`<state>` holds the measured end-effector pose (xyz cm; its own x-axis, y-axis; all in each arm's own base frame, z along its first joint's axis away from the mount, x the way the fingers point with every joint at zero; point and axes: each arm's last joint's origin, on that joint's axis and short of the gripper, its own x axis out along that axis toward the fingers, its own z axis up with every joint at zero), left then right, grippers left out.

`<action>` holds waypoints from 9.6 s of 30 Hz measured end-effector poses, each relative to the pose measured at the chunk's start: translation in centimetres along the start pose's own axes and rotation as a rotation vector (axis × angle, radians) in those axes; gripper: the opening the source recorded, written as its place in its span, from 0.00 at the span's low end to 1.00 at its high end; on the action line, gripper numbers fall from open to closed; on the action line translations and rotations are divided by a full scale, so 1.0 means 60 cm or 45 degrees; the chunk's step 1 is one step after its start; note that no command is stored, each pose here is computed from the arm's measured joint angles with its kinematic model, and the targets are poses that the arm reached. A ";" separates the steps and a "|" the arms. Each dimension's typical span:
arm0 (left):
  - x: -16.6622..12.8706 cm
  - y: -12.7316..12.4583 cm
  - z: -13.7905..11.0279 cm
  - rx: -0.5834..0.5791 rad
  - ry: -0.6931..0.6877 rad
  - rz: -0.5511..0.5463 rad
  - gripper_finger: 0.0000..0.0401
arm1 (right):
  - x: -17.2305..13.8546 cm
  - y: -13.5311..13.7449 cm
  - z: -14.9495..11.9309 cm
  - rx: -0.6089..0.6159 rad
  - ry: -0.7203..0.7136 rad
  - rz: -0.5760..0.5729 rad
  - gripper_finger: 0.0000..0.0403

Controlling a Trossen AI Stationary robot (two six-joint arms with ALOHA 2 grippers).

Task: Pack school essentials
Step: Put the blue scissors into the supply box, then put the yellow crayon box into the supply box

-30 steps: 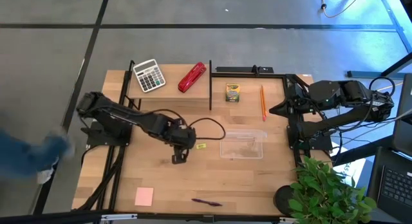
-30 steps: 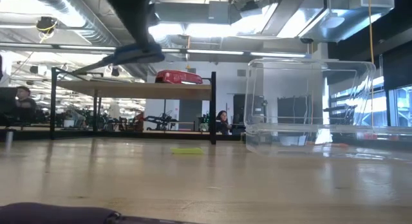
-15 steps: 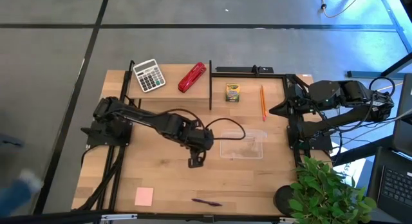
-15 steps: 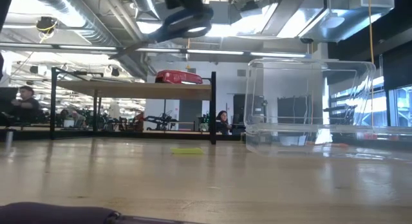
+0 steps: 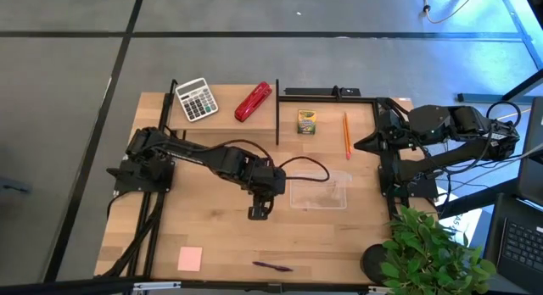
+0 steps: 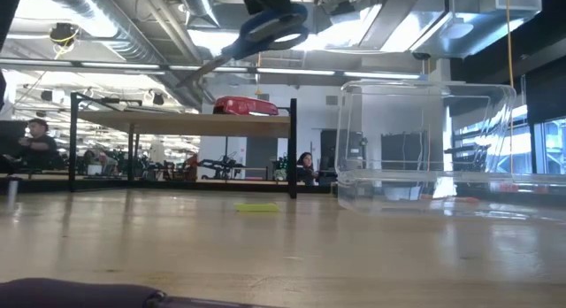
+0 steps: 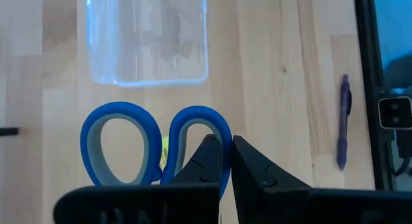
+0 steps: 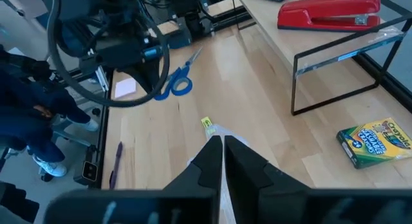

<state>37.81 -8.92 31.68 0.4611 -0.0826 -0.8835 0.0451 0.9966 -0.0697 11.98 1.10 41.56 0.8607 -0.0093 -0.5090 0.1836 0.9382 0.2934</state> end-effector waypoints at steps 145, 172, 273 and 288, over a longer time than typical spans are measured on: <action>0.168 0.063 0.086 -0.180 -0.333 -0.176 0.00 | 0.000 0.003 0.003 0.002 -0.018 0.044 0.05; 0.146 0.061 0.101 -0.180 -0.381 -0.071 0.00 | 0.000 0.003 0.004 -0.035 -0.019 0.044 0.05; 0.148 0.097 0.138 -0.142 -0.338 0.277 0.22 | 0.000 0.005 0.006 -0.033 -0.031 0.064 0.05; 0.001 0.088 0.129 -0.299 -0.226 0.291 0.22 | -0.012 0.014 0.011 -0.227 -0.077 0.289 0.05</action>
<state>44.90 -3.72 34.86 0.5832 0.1630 -0.7958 -0.2722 0.9622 -0.0024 11.79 1.65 42.70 0.8979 0.1920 -0.3962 -0.0985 0.9647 0.2443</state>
